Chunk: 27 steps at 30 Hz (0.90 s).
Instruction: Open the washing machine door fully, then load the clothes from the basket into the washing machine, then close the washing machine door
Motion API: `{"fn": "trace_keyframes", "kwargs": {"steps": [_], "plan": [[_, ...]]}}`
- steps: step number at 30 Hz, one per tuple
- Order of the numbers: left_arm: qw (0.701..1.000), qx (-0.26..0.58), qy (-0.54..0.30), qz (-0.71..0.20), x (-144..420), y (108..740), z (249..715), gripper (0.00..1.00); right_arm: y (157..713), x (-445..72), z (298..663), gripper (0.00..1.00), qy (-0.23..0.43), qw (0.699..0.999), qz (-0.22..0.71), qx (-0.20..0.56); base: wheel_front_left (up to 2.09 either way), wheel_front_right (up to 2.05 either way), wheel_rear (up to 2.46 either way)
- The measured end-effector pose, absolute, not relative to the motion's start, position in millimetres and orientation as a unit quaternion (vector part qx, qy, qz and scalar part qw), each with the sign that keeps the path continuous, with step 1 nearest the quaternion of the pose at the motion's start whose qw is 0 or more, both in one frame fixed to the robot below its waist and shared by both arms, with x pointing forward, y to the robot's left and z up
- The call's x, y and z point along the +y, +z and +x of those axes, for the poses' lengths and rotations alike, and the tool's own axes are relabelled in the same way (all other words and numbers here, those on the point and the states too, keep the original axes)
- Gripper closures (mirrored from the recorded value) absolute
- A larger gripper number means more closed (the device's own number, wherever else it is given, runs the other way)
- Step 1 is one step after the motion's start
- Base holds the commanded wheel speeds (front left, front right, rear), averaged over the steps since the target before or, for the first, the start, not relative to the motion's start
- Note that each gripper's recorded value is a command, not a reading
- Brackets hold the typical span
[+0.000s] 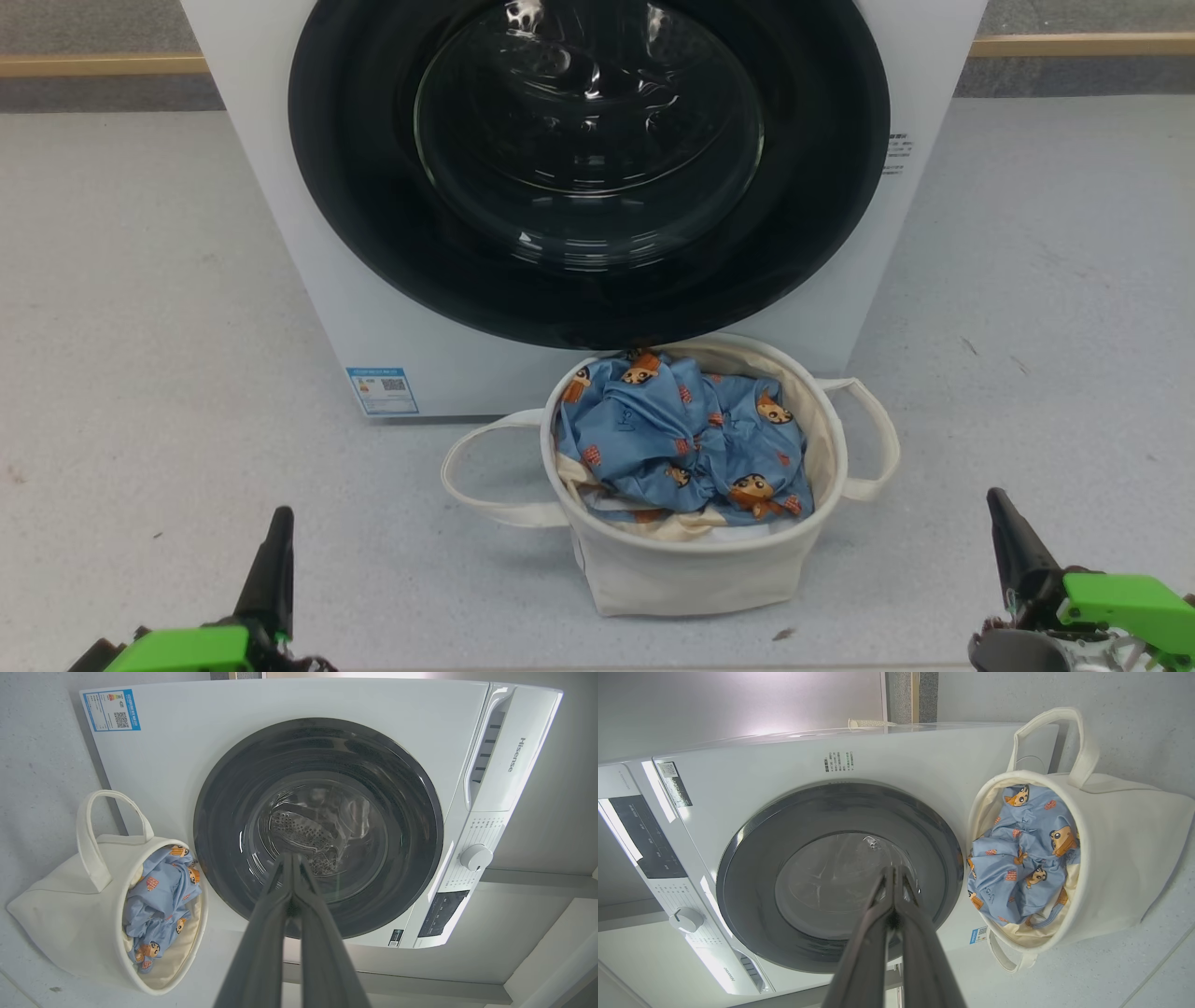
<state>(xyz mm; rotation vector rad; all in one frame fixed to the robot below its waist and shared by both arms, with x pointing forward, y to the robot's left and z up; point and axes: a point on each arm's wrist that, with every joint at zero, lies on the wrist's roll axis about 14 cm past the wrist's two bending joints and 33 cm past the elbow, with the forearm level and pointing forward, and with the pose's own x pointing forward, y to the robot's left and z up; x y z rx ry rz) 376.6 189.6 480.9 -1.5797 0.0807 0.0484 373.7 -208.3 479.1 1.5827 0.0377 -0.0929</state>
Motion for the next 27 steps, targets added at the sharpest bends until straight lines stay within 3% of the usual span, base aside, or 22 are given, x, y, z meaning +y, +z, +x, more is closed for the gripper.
{"fn": "trace_keyframes", "kwargs": {"steps": [27], "plan": [[0.703,0.036,0.022,-0.710,189.6,480.8,376.6,1.00,479.1,-208.3,373.7,1.00,-0.042,0.702,0.711,0.017,0.00,0.00,0.00]]}}
